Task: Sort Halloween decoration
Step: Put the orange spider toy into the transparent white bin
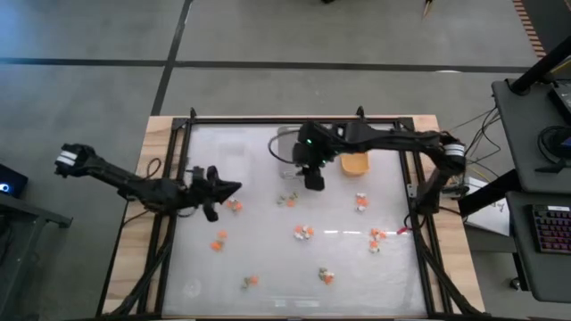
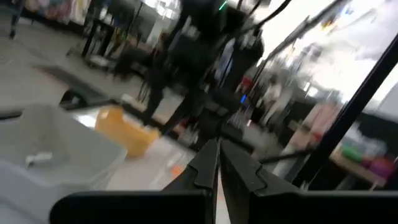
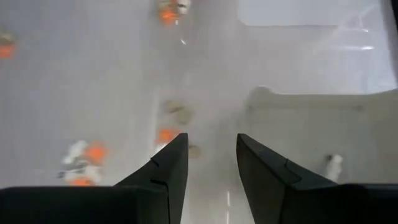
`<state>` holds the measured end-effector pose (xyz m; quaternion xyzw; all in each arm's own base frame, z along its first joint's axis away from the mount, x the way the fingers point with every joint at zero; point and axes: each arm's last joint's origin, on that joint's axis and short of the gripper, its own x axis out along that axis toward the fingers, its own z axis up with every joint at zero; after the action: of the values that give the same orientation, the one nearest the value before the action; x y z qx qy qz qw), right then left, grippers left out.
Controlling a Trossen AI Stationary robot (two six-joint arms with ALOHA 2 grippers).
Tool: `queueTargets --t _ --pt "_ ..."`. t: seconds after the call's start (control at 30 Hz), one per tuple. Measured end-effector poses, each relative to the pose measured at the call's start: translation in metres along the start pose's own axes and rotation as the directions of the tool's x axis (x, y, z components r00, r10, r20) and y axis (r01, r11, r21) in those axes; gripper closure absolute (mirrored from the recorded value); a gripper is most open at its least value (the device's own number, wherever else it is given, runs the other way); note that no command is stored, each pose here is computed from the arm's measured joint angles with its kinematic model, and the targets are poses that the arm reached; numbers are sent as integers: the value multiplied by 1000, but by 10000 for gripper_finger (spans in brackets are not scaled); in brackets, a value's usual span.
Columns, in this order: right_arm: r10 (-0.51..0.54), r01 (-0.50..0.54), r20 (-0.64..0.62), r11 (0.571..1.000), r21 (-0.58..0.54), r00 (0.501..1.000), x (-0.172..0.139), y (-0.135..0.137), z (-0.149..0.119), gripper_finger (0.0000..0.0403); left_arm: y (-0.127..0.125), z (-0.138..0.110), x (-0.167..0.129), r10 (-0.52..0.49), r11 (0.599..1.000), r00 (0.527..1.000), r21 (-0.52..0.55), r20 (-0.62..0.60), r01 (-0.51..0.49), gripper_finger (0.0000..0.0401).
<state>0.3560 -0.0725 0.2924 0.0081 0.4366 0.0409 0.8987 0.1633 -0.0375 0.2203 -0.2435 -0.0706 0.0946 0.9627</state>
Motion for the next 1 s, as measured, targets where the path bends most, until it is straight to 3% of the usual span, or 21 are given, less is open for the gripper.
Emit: queueTargets --t 0.1,0.27,0.5,0.67,0.77,0.87,0.93,1.0 --pt "20 -20 41 1000 3 999 -8 22 -11 278 -8 -1 13 56 996 989 74 -137 -46 401" --pt "56 -59 159 998 10 986 -20 53 -29 276 -20 -3 29 181 966 923 236 -340 -103 401" --pt "-3 -8 265 999 38 964 -27 86 -59 280 -32 -19 39 129 949 823 308 -554 59 401" --pt "-1 -20 318 998 60 948 -24 99 -74 281 -33 -31 36 105 958 732 266 -673 107 401" --pt "-6 -20 325 997 79 946 -21 102 -79 282 -29 -36 31 144 980 636 198 -758 15 401" --pt "-26 -3 321 996 90 947 -17 103 -83 282 -26 -39 26 185 981 519 125 -834 -148 401" --pt "-26 -4 329 996 92 944 -14 103 -83 282 -27 -40 24 193 961 426 81 -884 -266 401" --pt "-28 -3 337 996 91 941 -13 103 -84 284 -28 -40 22 219 908 312 77 -924 -411 401"
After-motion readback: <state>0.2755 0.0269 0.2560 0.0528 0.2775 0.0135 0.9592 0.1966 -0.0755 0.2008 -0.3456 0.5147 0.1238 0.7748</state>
